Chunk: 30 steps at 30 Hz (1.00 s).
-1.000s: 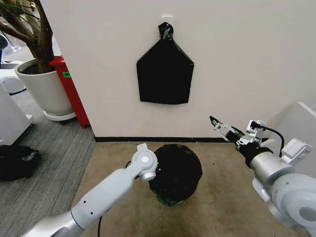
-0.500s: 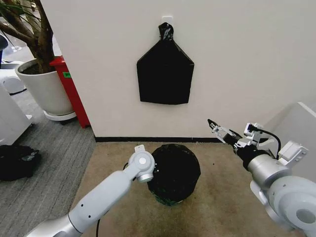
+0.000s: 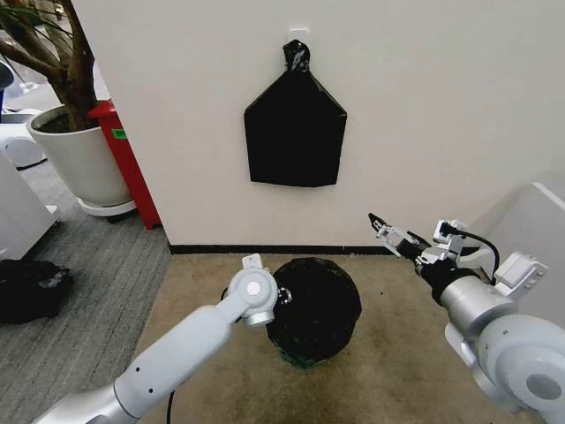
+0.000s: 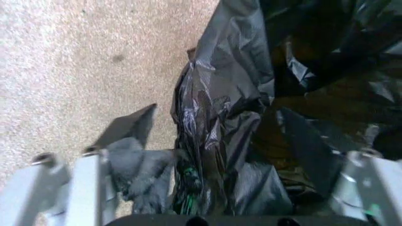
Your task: Place the garbage bag over the trash bin.
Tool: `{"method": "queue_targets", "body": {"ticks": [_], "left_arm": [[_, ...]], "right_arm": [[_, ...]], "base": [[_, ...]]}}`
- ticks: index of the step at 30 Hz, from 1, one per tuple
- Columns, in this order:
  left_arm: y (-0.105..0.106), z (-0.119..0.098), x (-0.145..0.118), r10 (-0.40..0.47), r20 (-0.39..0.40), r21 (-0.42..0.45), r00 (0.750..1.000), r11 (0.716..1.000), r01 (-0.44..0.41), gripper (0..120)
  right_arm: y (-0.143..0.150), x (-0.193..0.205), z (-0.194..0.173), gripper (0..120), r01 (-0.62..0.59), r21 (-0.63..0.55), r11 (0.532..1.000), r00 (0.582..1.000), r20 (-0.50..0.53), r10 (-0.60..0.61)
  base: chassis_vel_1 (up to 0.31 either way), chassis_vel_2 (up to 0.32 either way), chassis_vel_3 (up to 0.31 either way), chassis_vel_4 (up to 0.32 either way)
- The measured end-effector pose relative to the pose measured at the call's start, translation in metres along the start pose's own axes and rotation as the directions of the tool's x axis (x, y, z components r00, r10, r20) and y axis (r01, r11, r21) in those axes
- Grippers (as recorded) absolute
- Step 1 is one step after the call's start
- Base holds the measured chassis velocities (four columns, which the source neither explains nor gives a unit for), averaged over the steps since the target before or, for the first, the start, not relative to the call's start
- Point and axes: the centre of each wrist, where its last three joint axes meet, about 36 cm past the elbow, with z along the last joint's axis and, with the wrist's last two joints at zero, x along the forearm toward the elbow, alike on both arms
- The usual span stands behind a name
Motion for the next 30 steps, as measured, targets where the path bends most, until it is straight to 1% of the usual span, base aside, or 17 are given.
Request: {"method": "queue_targets", "body": {"ticks": [3, 6, 8, 10, 11, 13, 15, 16, 17, 18, 19, 22, 24, 25, 26, 28, 30], "left_arm": [[0.007, -0.005, 0.014, 0.007, 0.018, -0.003, 1.0, 1.0, -0.007, 94], [0.013, -0.009, 0.024, 0.016, 0.04, -0.002, 0.999, 1.0, -0.015, 99], [0.023, -0.018, 0.039, 0.05, 0.101, 0.001, 0.994, 0.999, -0.05, 100], [0.034, -0.027, 0.051, 0.095, 0.178, 0.0, 0.979, 0.995, -0.096, 100], [0.034, -0.027, 0.051, 0.095, 0.178, 0.0, 0.979, 0.995, -0.096, 100], [0.05, -0.037, 0.063, 0.163, 0.276, -0.026, 0.947, 0.986, -0.162, 100], [0.069, -0.047, 0.075, 0.231, 0.384, -0.084, 0.894, 0.973, -0.215, 100], [0.075, -0.049, 0.078, 0.248, 0.42, -0.11, 0.873, 0.969, -0.222, 100], [0.086, -0.052, 0.081, 0.27, 0.475, -0.156, 0.837, 0.962, -0.222, 100], [0.086, -0.052, 0.081, 0.27, 0.475, -0.156, 0.837, 0.962, -0.222, 100], [0.097, -0.055, 0.082, 0.286, 0.521, -0.199, 0.804, 0.957, -0.211, 100], [0.118, -0.058, 0.082, 0.331, 0.602, -0.285, 0.727, 0.939, -0.192, 100], [0.145, -0.057, 0.077, 0.383, 0.677, -0.382, 0.629, 0.913, -0.145, 100], [0.164, -0.053, 0.069, 0.412, 0.701, -0.44, 0.583, 0.892, -0.102, 100], [0.173, -0.05, 0.064, 0.431, 0.703, -0.468, 0.565, 0.879, -0.088, 100], [0.179, -0.047, 0.061, 0.444, 0.702, -0.485, 0.557, 0.87, -0.083, 100], [0.205, -0.034, 0.05, 0.514, 0.674, -0.564, 0.53, 0.822, -0.079, 100]], "right_arm": [[0.002, -0.001, -0.001, 100, 0.012, 0.002, 1.0, 1.0, 0.002, -0.012], [0.002, -0.002, -0.002, 100, 0.013, 0.005, 1.0, 1.0, 0.003, -0.013], [0.001, -0.003, -0.001, 100, 0.008, 0.009, 1.0, 1.0, 0.002, -0.008], [-0.002, -0.004, -0.001, 100, -0.002, 0.016, 1.0, 1.0, 0.002, 0.002], [-0.002, -0.004, -0.001, 100, -0.002, 0.016, 1.0, 1.0, 0.002, 0.002], [-0.007, -0.005, 0.001, 100, -0.017, 0.032, 0.999, 1.0, 0.008, 0.017], [-0.012, -0.006, 0.006, 100, -0.036, 0.05, 0.998, 0.999, 0.013, 0.035], [-0.014, -0.005, 0.007, 100, -0.043, 0.055, 0.998, 0.999, 0.015, 0.042], [-0.015, -0.005, 0.01, 100, -0.05, 0.059, 0.997, 0.999, 0.017, 0.05], [-0.015, -0.005, 0.01, 100, -0.05, 0.059, 0.997, 0.999, 0.017, 0.05], [-0.017, -0.004, 0.012, 100, -0.058, 0.063, 0.996, 0.998, 0.018, 0.056], [-0.02, -0.002, 0.019, 100, -0.069, 0.081, 0.994, 0.997, 0.028, 0.066], [-0.028, -0.001, 0.03, 100, -0.086, 0.122, 0.989, 0.995, 0.064, 0.078], [-0.036, 0.0, 0.04, 100, -0.099, 0.151, 0.984, 0.992, 0.095, 0.085], [-0.04, 0.0, 0.045, 100, -0.105, 0.163, 0.981, 0.99, 0.111, 0.088], [-0.044, 0.001, 0.048, 100, -0.11, 0.173, 0.979, 0.988, 0.122, 0.089], [-0.06, 0.004, 0.065, 100, -0.119, 0.217, 0.969, 0.983, 0.16, 0.084]], "base": [[0.0, 0.0, 0.0, 0.0], [0.0, 0.0, 0.0, 0.0], [0.0, 0.0, 0.0, 0.0], [0.0, 0.0, 0.0, 0.0], [0.0, 0.0, 0.0, 0.0], [0.0, 0.0, 0.0, 0.0], [0.0, 0.0, 0.0, 0.0], [0.0, 0.0, 0.0, 0.0], [0.0, 0.0, 0.0, 0.0], [0.0, 0.0, 0.0, 0.0], [0.0, 0.0, 0.0, 0.0], [0.0, 0.0, 0.0, 0.0], [0.0, 0.0, 0.0, 0.0], [0.0, 0.0, 0.0, 0.0], [0.0, 0.0, 0.0, 0.0], [0.0, 0.0, 0.0, 0.0], [0.0, 0.0, 0.0, 0.0]]}}
